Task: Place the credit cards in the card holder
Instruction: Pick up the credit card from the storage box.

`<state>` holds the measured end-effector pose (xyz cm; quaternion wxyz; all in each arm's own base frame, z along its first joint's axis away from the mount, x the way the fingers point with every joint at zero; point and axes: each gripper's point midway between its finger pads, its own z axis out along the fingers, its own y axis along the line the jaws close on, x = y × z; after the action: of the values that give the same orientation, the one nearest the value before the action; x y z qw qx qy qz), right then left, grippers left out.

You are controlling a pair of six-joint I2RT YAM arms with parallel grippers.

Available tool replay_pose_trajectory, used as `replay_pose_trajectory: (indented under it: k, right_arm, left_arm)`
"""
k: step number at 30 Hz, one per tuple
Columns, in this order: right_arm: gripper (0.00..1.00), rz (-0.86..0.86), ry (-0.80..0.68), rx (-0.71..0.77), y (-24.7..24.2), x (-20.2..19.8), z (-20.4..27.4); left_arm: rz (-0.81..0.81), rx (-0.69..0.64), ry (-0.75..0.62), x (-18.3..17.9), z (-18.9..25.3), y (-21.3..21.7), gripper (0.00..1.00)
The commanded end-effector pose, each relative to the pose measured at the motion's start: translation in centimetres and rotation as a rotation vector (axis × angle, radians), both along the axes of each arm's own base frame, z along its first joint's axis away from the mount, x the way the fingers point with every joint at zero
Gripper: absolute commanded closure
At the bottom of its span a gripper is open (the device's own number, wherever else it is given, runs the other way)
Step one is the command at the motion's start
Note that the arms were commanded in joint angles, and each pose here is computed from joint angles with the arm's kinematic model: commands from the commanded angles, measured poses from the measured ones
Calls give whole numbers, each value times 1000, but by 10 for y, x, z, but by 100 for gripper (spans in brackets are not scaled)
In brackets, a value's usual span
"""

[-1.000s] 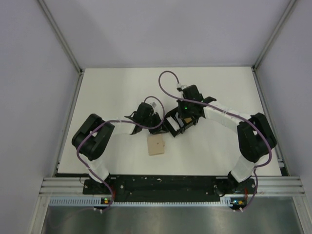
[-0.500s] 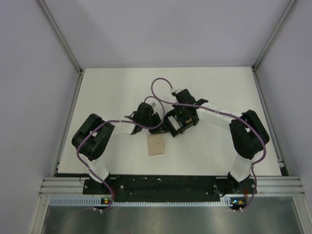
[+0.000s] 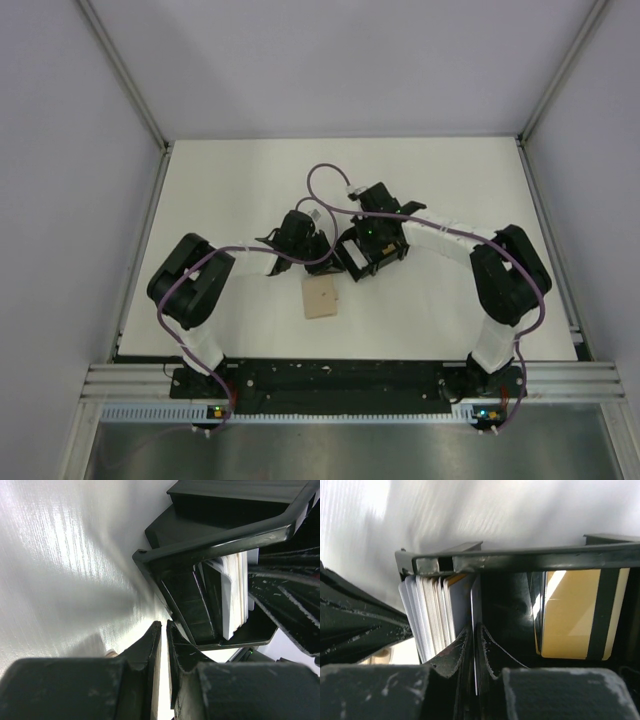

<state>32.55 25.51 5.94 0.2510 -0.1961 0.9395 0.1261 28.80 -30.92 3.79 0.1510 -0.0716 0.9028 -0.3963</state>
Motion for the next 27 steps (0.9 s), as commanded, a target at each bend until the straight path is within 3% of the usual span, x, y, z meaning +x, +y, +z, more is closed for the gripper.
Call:
replay_pose_trajectory:
  k: [1,6,9,15,22,27]
  right_arm:
    - [92,60,61,50,13,-20,11]
    - [90,45,71,-15,4,-19,-2]
    - [99,49,66,-29,1,-19,-3]
    - [100,-24,-92,-42,-9,5,40]
    - [100,-114,-245,3,-18,19,98]
    - [100,-100,-238,137,-7,4,125]
  left_arm:
    - [1,-57,-88,12,26,-6,87]
    - [1,-61,-91,13,27,-7,87]
    - [0,-61,-90,12,27,-7,87]
    - [4,-36,-124,14,34,-2,86]
    - [36,43,-227,18,63,17,67]
    - [113,138,-263,14,72,45,54]
